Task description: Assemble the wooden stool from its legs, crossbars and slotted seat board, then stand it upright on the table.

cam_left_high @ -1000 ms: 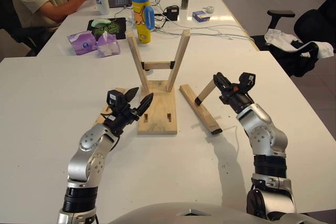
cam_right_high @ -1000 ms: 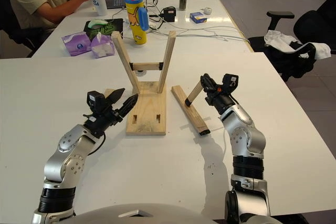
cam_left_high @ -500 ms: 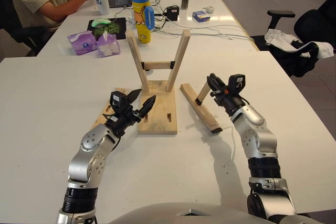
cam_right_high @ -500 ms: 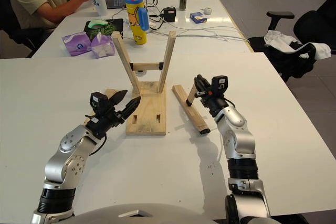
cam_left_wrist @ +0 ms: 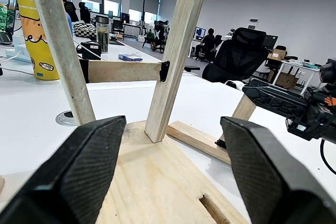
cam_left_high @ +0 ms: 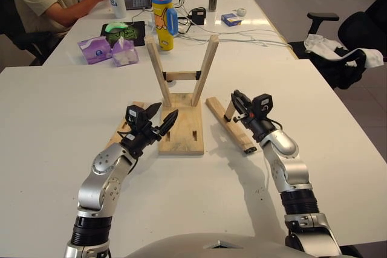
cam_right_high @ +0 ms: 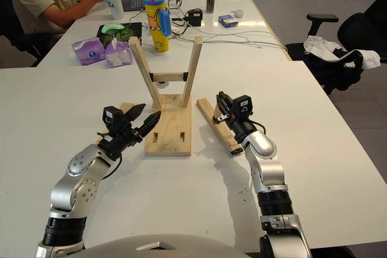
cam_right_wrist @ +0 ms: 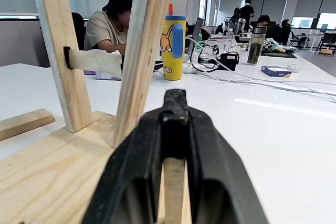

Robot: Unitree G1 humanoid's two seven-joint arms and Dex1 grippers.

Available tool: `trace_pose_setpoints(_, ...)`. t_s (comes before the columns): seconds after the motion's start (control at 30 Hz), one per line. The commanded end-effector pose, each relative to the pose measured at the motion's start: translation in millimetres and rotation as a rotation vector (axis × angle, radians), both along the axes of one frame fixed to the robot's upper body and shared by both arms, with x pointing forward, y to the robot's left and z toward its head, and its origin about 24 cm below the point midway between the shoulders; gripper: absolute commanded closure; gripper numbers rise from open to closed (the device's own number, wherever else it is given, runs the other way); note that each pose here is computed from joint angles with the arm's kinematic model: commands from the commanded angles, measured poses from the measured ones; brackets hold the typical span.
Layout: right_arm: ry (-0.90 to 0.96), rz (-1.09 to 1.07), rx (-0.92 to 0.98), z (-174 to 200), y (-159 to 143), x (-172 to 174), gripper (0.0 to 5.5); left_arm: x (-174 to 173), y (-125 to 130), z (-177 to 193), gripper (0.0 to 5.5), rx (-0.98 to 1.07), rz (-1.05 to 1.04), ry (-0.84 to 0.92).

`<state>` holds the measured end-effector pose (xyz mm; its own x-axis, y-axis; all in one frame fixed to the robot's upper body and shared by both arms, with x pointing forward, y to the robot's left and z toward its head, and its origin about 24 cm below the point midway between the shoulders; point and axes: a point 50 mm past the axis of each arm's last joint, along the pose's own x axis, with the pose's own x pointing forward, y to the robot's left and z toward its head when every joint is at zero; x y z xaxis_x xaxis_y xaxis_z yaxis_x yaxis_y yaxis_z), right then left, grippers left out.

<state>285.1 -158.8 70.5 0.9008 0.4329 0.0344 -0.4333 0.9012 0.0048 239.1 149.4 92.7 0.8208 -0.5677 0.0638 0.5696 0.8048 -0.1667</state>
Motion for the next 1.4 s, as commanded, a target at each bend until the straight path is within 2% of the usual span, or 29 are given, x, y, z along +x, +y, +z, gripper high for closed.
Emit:
trace_pose_setpoints(0.03,0.054,-0.014,0.043,4,-1,-2,4.29,1,3,-2,2.16,0.015,0.015,0.010)
trace_pose_setpoints(0.17,-0.039,0.016,0.081,45,8,8,3.66,2,3,-3,2.16,0.013,0.019,0.014)
trace_pose_setpoints(0.27,-0.136,0.045,0.101,88,14,16,3.66,3,1,-2,2.16,0.007,0.016,0.009)
trace_pose_setpoints(0.5,-0.255,0.018,0.101,134,20,35,3.66,6,-2,-4,2.16,0.003,0.011,0.004)
trace_pose_setpoints(1.0,-0.293,0.032,0.091,136,32,51,3.66,9,-3,0,2.16,-0.013,0.017,-0.014)
trace_pose_setpoints(1.1,-0.231,0.017,0.083,116,32,55,3.66,9,-2,1,2.16,-0.018,0.023,-0.018)
trace_pose_setpoints(1.17,-0.033,-0.008,0.012,66,32,59,3.66,9,-2,1,2.16,-0.019,0.026,-0.017)
trace_pose_setpoints(1.27,0.216,-0.058,-0.069,-7,26,41,3.66,10,-3,1,2.16,-0.019,0.015,-0.013)
trace_pose_setpoints(1.33,0.249,-0.058,-0.084,-20,27,35,3.66,10,-2,1,2.16,-0.018,0.015,-0.011)
trace_pose_setpoints(1.4,0.227,-0.059,-0.079,-15,29,37,3.66,9,-1,1,2.16,-0.018,0.019,-0.010)
